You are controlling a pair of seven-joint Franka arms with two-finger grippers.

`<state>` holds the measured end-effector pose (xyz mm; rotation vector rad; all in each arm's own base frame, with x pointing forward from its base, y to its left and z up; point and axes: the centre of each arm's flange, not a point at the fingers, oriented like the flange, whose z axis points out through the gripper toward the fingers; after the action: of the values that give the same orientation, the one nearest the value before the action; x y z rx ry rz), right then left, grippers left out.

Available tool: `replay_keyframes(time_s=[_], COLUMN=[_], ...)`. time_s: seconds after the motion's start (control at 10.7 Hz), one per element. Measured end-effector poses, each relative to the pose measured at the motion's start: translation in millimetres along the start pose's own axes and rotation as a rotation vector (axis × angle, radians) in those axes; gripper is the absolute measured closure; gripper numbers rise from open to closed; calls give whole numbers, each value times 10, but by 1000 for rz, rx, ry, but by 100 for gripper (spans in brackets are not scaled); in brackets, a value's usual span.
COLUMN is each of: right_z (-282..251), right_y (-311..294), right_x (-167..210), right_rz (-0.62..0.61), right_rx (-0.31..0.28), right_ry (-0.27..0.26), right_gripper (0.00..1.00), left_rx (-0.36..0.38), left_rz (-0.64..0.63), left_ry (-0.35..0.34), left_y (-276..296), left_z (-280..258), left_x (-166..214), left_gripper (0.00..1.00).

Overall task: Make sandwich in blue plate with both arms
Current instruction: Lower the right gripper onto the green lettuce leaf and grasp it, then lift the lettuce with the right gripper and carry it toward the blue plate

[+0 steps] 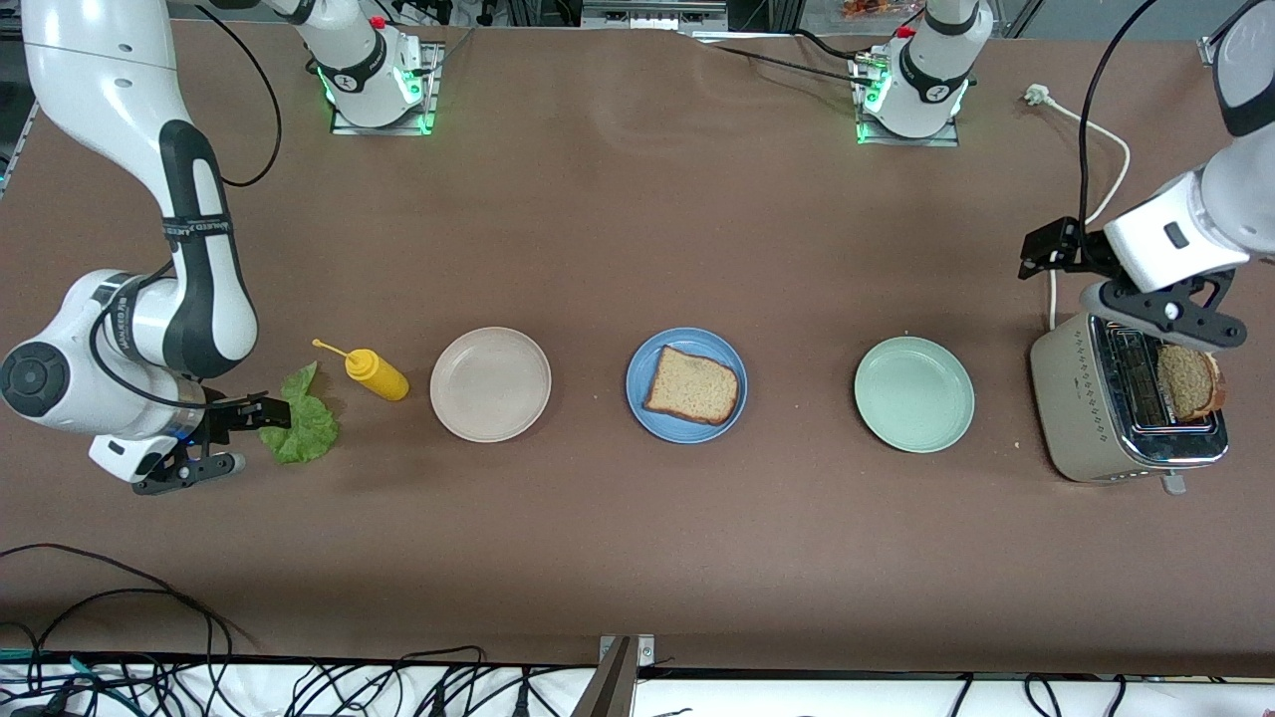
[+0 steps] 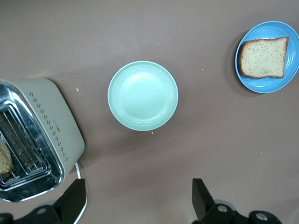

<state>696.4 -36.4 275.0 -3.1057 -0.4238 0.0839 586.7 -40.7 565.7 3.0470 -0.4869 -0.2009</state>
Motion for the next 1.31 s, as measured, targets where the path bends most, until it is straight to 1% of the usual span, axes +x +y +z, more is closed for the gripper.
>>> replay_keyframes(time_s=[0.09, 0.19, 0.28, 0.37, 0.56, 0.84, 0.93, 1.03, 1.12, 1.21, 1.31], right_z=[100, 229, 400, 577, 814, 899, 908, 906, 899, 884, 844], right_y=[61, 124, 171, 198, 212, 174, 168, 166, 166, 162, 149], right_x=[-30, -76, -122, -173, -276, -326, -331, -332, -331, -328, -317], right_rz=[11, 15, 7, 4, 7, -5, -18, -38, -53, -59, -62], right_rx=[9, 34, 55, 61, 58, 67, 68, 68, 68, 69, 70], right_ry=[-12, -20, -12, 0, -1, -15, -16, -15, -13, -12, -5], right_gripper=[0, 0, 0, 0, 0, 0, 5, 7, 15, 31, 44], left_rx=[-1, 0, 4, 9, 13, 8, 6, 6, 6, 6, 6], left_rz=[-16, -32, -38, -35, -47, -90, -98, -101, -102, -102, -103], left_ry=[13, 22, 32, 38, 34, 39, 40, 43, 44, 43, 43], left_y=[-29, -60, -60, -16, 84, -4, -46, -64, -67, -67, -68], left_z=[3, -11, -45, -88, -82, -32, -33, -35, -34, -31, -25], left_x=[-136, -267, -368, -436, -570, -623, -633, -636, -634, -631, -625], left_gripper=[0, 0, 0, 0, 0, 0, 0, 0, 0, 0, 0])
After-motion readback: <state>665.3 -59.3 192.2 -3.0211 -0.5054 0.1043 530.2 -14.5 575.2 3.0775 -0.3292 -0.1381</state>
